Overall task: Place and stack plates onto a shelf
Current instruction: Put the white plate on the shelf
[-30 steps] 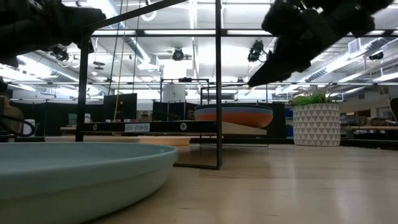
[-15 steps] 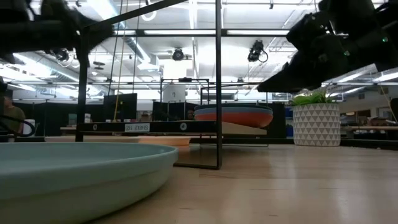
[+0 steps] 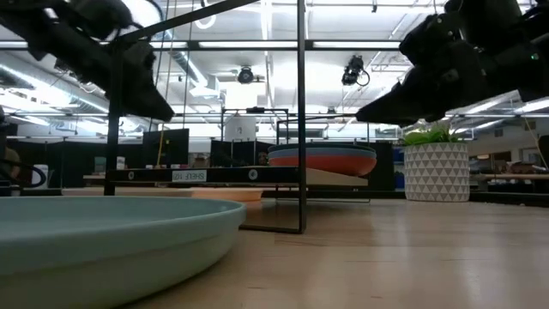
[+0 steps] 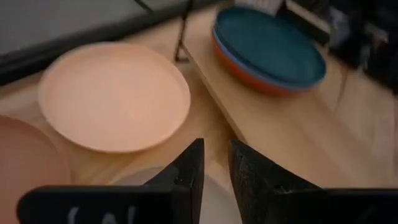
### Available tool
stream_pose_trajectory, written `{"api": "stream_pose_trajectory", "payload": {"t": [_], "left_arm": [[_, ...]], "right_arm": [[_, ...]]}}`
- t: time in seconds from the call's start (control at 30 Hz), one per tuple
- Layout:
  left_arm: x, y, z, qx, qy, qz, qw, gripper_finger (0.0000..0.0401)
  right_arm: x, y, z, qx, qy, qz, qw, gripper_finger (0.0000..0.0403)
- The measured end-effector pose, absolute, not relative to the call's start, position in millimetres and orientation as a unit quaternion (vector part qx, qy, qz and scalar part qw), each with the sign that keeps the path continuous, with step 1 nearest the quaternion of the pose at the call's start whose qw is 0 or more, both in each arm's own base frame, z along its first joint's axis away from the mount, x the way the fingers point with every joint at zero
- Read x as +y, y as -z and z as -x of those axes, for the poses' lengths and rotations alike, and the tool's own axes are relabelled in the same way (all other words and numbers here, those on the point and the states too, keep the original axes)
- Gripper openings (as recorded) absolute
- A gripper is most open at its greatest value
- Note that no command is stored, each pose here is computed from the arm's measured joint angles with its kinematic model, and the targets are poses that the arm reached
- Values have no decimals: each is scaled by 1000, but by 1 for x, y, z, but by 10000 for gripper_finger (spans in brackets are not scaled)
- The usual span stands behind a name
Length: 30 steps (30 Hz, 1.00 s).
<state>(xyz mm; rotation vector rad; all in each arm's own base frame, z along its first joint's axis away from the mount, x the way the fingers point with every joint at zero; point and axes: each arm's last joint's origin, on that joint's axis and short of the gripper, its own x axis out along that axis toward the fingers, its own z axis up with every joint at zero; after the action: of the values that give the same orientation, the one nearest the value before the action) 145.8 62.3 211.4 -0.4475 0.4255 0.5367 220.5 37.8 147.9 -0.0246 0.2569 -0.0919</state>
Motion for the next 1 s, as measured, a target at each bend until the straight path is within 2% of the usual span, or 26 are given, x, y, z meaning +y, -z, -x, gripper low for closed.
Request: {"api": "stream_pose_trajectory", "payload": {"t": [0.53, 0.7, 0.83, 1.0], "left_arm": [[113, -188, -199, 439, -232, 89, 864, 78], [125, -176, -218, 483, -237, 62, 841, 79], [134, -171, -233, 502, -227, 51, 833, 106], [142, -164, -248, 528, -198, 16, 826, 167]], "right_arm": [[44, -145, -218, 139, 53, -28, 988, 105], [49, -141, -216, 158, 52, -33, 986, 105], [55, -141, -214, 157, 41, -23, 986, 105], [59, -141, -213, 158, 31, -11, 987, 105]]}}
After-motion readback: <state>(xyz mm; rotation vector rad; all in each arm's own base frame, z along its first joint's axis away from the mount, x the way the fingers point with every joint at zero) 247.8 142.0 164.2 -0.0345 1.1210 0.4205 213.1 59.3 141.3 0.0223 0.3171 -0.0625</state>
